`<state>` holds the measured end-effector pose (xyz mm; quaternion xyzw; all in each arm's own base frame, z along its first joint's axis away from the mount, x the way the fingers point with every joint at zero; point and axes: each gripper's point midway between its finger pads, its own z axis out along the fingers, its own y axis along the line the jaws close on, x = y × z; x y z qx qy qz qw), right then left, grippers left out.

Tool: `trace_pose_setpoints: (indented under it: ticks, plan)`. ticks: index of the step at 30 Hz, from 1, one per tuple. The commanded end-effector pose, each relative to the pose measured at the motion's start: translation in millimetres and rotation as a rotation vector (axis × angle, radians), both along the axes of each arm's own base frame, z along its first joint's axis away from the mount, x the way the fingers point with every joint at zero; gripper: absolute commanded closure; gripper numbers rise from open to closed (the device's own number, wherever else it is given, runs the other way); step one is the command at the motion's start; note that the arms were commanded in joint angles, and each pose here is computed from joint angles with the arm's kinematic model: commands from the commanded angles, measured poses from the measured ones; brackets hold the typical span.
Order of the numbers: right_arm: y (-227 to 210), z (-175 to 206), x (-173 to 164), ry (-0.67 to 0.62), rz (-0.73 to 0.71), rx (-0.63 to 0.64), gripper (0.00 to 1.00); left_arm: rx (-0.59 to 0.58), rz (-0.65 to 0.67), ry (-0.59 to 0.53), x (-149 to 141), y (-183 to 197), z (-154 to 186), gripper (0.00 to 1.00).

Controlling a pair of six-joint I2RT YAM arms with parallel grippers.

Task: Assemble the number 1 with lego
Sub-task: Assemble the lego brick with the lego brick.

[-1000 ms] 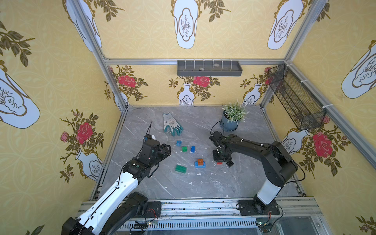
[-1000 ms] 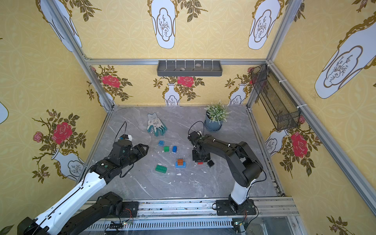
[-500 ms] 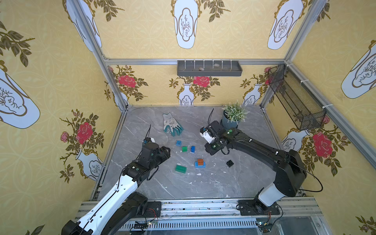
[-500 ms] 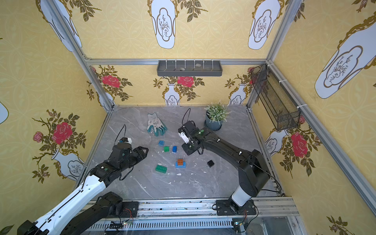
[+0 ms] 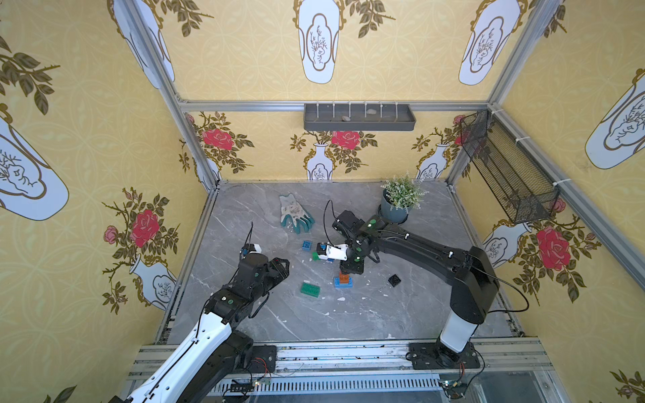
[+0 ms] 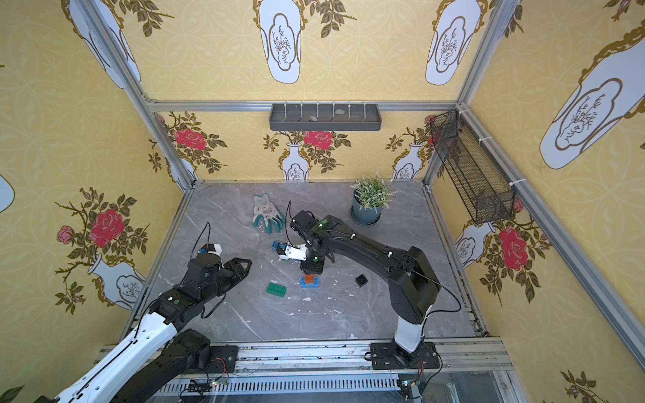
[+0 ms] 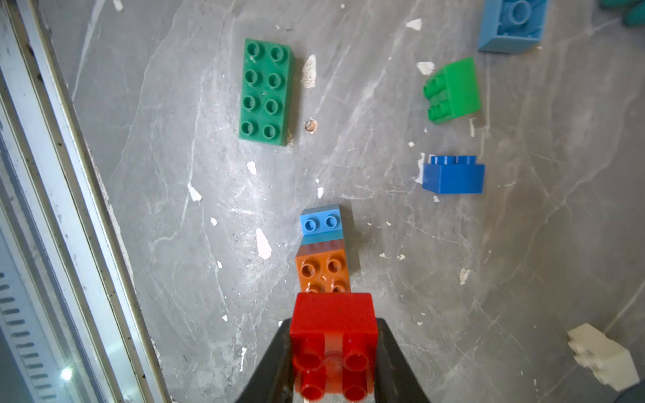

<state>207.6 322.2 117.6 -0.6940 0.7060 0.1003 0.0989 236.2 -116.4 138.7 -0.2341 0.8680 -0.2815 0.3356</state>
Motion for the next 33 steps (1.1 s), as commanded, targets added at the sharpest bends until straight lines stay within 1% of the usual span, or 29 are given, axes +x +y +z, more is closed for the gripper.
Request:
trace_pose_setpoints:
  ticks: [1,8,15,33]
  plan:
    - [-7.2,-7.2,-4.8,-0.003,0.081,-0.072,0.77,0.007,0.008,0.000,-1.1,3.1,-2.3,0.42]
    - [-2.5,-20.9,-4.6,-0.031,0.127,-0.127,0.77,0.018,0.006,0.006,-4.1,5.5,-3.8,0.42]
    - [2.9,-27.7,-5.2,-0.034,0.146,-0.144,0.77,0.022,0.003,0.006,-4.9,6.8,-3.7,0.41]
    - [-1.9,-43.2,-7.4,-0.015,0.166,-0.194,0.77,0.025,0.003,0.005,-7.2,9.5,-4.8,0.42]
